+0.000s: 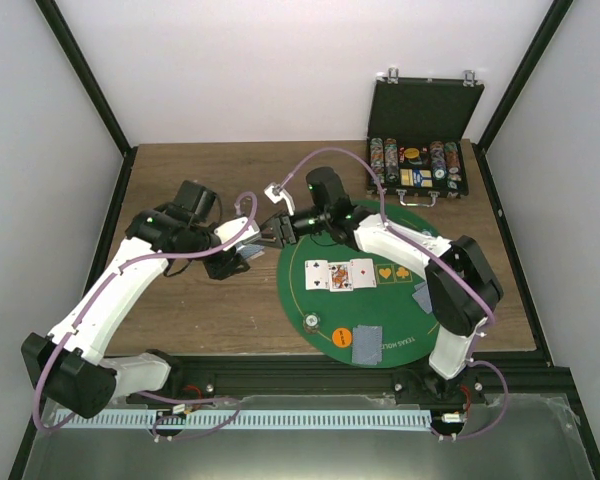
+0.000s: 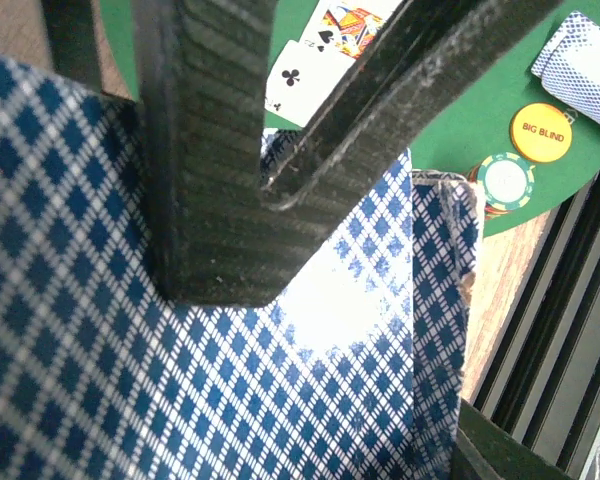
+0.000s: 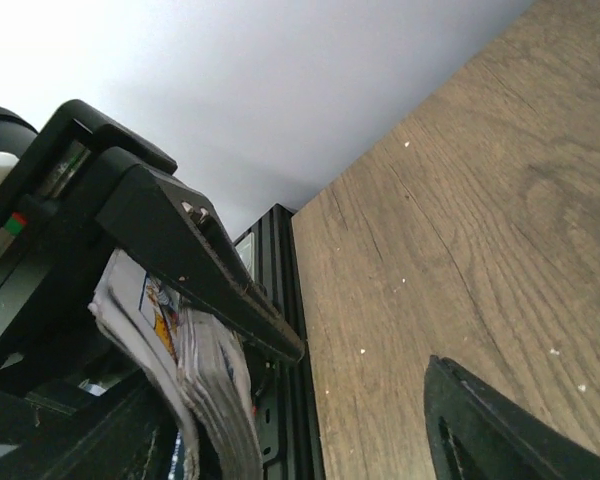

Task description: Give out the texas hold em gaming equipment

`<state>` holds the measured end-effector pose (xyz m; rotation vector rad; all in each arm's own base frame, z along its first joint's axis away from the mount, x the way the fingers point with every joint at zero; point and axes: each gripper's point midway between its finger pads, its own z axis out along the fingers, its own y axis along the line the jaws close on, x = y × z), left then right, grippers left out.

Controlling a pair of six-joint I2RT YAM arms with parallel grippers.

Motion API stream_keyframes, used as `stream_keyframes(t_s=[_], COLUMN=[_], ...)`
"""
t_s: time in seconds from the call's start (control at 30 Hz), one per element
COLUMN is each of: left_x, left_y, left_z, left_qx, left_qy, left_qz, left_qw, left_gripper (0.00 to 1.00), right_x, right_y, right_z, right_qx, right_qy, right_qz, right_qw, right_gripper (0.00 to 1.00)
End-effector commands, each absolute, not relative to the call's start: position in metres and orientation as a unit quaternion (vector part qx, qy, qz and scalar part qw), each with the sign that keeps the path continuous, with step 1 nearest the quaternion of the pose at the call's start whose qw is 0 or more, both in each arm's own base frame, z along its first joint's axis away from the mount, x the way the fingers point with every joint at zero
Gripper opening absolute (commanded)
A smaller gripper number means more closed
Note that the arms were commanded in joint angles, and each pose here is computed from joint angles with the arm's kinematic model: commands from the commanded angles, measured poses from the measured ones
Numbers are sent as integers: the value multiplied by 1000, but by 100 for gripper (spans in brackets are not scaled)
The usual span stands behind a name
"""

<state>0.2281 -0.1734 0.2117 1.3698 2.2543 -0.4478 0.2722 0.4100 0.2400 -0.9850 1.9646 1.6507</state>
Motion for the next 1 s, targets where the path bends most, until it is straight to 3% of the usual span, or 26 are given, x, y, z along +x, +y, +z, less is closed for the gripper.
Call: stream_keyframes(t_s=[0.0, 0.43, 0.73, 0.97], left_x=[230, 232, 233, 234], left_y=[-178, -175, -175, -174], left_z=[222, 217, 215, 215], left_qx=[502, 500, 499, 498], left_qy=[811, 815, 817, 818], left_qz=[-170, -162, -158, -157], left_qw=[246, 244, 243, 242], left_gripper=[49, 49, 49, 49], right_x=[282, 276, 268, 272], right_y=[410, 394, 392, 381], right_z=[251, 257, 276, 282], right_qx=[-355, -369, -385, -398], right_qy=[713, 726, 711, 725], right_qz=[560, 522, 529, 487], right_qw=[229, 253, 258, 279], right_gripper=[62, 37, 2, 1])
